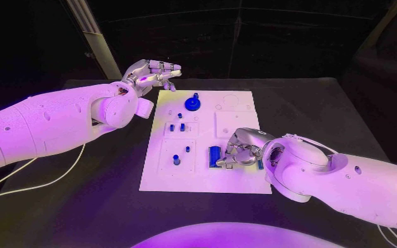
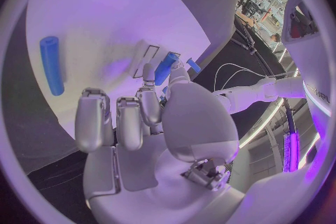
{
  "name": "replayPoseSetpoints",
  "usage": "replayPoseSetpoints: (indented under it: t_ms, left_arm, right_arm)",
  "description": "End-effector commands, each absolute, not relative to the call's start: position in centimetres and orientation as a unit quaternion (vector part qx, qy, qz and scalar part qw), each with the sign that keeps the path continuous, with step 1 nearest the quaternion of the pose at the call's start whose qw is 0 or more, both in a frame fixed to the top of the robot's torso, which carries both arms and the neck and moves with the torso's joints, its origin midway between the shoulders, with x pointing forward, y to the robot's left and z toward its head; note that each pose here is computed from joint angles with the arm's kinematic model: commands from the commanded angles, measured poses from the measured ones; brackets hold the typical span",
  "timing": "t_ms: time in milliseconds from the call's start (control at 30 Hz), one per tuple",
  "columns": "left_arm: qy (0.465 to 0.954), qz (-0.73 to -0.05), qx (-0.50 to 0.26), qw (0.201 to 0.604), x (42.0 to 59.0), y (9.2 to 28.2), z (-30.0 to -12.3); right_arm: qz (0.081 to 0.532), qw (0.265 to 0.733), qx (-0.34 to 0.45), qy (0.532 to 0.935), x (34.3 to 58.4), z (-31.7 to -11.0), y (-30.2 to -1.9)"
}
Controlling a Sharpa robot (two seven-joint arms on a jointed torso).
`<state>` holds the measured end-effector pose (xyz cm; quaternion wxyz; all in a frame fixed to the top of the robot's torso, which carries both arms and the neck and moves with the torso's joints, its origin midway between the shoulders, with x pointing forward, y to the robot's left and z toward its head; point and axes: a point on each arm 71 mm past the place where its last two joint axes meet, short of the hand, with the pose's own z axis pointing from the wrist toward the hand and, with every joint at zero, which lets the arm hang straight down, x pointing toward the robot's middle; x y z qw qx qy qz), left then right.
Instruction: Assemble the parts on the task board
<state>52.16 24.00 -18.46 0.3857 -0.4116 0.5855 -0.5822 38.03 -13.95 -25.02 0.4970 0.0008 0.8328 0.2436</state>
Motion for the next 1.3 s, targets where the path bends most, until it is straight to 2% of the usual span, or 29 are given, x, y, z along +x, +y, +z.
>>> replayPoseSetpoints:
  t_ms: [33, 267, 400, 600, 767, 1033, 1300]
  left_arm:
    - [0.584, -0.586, -0.411, 0.384, 52.2, 24.0, -18.3]
    - [0.584, -0.585, -0.412, 0.385, 52.1, 24.2, -18.3]
    - [0.584, -0.585, -0.412, 0.385, 52.0, 24.2, -18.3]
    - [0.584, -0.585, -0.412, 0.384, 52.0, 24.1, -18.3]
    - [0.584, -0.586, -0.411, 0.383, 51.9, 24.0, -18.3]
    - [0.586, -0.587, -0.41, 0.38, 51.9, 23.8, -18.4]
    - [0.588, -0.585, -0.411, 0.379, 51.9, 23.9, -18.5]
  right_arm:
    - [0.268, 0.498, 0.002, 0.824, 37.9, -24.7, -14.0]
    - [0.31, 0.523, 0.036, 0.793, 37.6, -23.7, -16.4]
    - [0.309, 0.539, 0.054, 0.781, 37.4, -23.2, -18.6]
    - [0.255, 0.556, 0.054, 0.789, 37.1, -23.0, -22.3]
    - [0.192, 0.559, 0.015, 0.806, 36.9, -23.2, -23.7]
    - [0.13, 0.544, -0.026, 0.828, 36.9, -23.8, -24.4]
    - [0.109, 0.528, -0.043, 0.841, 37.4, -24.5, -23.9]
